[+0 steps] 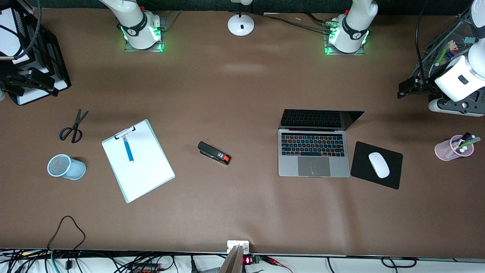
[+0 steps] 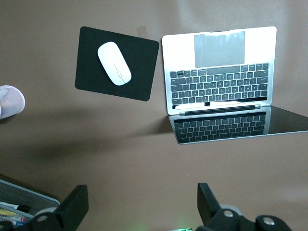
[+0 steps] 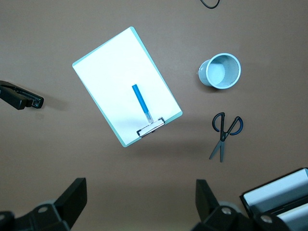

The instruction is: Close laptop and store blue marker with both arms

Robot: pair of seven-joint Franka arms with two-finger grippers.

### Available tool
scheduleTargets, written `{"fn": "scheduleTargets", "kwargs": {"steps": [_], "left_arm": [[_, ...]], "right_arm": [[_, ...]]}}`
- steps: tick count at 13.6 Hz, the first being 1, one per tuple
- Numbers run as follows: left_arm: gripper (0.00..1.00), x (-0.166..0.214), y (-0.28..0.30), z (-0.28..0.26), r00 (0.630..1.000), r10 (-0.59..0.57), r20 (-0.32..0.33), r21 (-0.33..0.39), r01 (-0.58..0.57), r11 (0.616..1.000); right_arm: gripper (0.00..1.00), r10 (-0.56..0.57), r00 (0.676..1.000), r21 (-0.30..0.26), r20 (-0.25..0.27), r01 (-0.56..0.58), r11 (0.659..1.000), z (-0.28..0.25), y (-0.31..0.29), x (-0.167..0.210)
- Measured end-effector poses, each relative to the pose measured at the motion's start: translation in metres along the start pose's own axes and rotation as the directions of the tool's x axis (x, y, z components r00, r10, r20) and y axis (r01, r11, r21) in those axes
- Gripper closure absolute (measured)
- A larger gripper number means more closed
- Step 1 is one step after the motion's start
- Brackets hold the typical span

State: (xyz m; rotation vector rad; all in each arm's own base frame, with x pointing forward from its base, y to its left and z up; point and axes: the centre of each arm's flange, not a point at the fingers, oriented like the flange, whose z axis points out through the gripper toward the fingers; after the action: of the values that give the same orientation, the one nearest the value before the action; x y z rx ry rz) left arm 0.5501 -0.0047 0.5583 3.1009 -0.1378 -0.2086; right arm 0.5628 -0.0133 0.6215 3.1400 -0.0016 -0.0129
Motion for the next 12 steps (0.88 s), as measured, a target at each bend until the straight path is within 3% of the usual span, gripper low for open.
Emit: {"fn": "scheduleTargets", "kwargs": {"steps": [9, 12], "left_arm": [[0.04, -0.001, 0.000, 0.001, 1.000, -0.001, 0.009, -0.001, 0.001, 1.000], [0.36, -0.007, 0.001, 0.006, 0.998, 0.000, 0.069, -0.006, 0.000, 1.000]], "right_arm": [[0.00, -0.001, 0.998, -0.003, 0.057, 0.001, 1.000, 0.021, -0.001, 0.007], [0.00, -0.001, 0.996, -0.010, 0.088, 0.002, 1.000, 0.059, -0.003, 0.029]]}}
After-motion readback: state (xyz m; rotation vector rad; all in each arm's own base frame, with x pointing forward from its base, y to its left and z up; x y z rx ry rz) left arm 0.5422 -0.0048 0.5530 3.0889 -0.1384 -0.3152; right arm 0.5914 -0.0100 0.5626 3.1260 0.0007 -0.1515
